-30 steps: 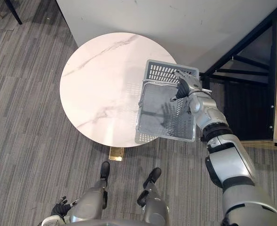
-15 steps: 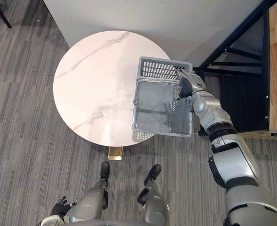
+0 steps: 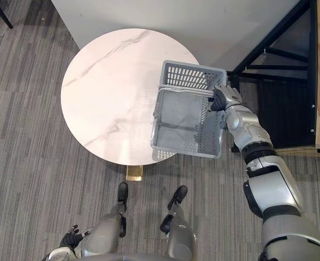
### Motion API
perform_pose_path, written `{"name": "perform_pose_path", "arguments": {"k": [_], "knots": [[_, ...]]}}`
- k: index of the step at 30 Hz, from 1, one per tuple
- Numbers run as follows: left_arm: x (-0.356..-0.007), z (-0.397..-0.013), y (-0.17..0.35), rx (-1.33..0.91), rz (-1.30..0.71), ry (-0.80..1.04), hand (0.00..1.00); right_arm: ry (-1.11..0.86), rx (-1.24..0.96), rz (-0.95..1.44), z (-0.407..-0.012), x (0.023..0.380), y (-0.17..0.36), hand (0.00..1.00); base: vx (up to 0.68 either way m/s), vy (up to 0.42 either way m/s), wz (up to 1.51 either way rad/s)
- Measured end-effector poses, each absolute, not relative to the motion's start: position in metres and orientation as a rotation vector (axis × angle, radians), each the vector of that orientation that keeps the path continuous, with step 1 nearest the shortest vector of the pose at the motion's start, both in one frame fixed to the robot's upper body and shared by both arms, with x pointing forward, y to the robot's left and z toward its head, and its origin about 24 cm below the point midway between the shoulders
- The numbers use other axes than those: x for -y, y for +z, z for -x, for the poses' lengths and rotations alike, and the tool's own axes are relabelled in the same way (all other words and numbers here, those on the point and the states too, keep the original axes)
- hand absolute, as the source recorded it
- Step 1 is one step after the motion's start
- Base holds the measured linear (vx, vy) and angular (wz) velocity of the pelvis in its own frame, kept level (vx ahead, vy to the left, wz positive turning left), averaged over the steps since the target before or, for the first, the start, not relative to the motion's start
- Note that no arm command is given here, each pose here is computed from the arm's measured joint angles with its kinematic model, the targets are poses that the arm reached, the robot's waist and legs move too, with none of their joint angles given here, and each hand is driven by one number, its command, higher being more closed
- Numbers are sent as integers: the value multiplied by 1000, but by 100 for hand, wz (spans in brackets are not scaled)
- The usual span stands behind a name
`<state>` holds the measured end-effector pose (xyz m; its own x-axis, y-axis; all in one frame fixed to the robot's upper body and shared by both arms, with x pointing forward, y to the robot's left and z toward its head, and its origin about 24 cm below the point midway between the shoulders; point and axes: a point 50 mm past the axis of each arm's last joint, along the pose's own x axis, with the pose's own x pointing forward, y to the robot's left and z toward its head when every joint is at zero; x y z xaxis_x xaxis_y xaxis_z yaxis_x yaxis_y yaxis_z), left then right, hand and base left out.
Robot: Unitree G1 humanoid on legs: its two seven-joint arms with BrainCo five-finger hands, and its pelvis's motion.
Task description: Pick vegetable in the basket
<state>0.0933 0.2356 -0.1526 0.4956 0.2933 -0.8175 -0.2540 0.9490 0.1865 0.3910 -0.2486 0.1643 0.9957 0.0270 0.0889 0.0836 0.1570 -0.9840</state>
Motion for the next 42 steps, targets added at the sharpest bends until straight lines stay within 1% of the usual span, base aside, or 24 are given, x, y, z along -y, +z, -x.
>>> {"name": "perform_pose_path", "arguments": {"k": [10, 15, 22, 25, 29, 31, 35, 37, 42], "knots": [[-235, -95, -152, -994, -47, 339, 0, -20, 102, 1382, -393, 236, 158, 100, 64, 14, 2], [-234, -95, -152, -996, -50, 345, 0, 38, 90, 1382, -395, 223, 147, 100, 54, 17, 3], [-235, -94, -153, -1011, -51, 349, 0, 93, 85, 1388, -389, 216, 132, 100, 58, 18, -3], [-238, -92, -153, -1013, -43, 367, 0, 187, 128, 1396, -377, 199, 120, 100, 63, -1, -23], [-241, -89, -153, -1022, -42, 381, 0, 293, 164, 1373, -358, 189, 106, 100, 45, -8, -18], [-247, -79, -154, -1054, -51, 383, 0, 378, 183, 1348, -342, 184, 96, 100, 41, -3, -25], [-249, -69, -156, -1082, -47, 382, 0, 465, 171, 1298, -320, 188, 82, 100, 42, -9, -16], [-248, -69, -156, -1088, -64, 354, 0, 506, 153, 1293, -310, 191, 77, 100, 26, -11, -11], [-247, -55, -158, -1120, -54, 350, 0, 582, 111, 1289, -294, 196, 64, 100, 12, -9, -6]]}}
